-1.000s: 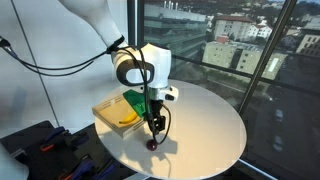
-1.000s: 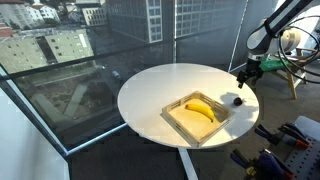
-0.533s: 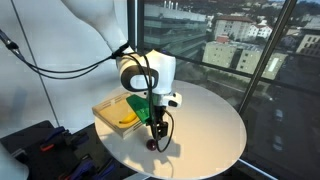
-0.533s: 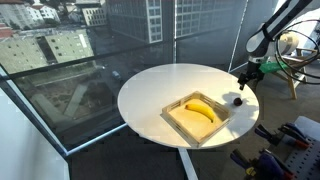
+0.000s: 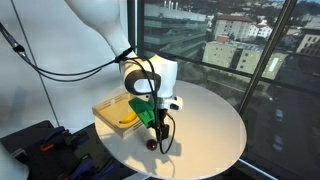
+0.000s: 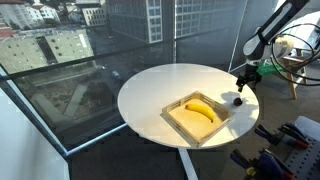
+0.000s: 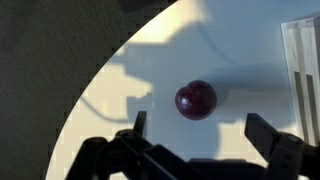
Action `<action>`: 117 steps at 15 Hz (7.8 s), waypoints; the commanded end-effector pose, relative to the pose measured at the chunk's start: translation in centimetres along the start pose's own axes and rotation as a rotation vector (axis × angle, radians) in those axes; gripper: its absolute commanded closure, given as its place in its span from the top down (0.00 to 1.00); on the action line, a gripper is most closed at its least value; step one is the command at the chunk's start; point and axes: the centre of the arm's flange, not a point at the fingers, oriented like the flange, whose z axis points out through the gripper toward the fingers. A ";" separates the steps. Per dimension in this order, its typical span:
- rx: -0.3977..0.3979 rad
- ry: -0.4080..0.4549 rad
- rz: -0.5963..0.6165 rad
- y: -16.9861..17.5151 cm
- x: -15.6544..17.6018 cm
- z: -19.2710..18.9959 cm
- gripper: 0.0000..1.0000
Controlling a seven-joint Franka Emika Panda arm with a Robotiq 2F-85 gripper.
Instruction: Put the plum in the crate
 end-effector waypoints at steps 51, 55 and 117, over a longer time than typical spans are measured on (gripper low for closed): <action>-0.038 0.060 -0.020 -1.2 0.6 6.9 0.75; -0.037 0.056 -0.018 -1.1 0.5 7.0 0.49; 0.028 0.080 -0.066 -2.2 -0.7 -14.4 0.31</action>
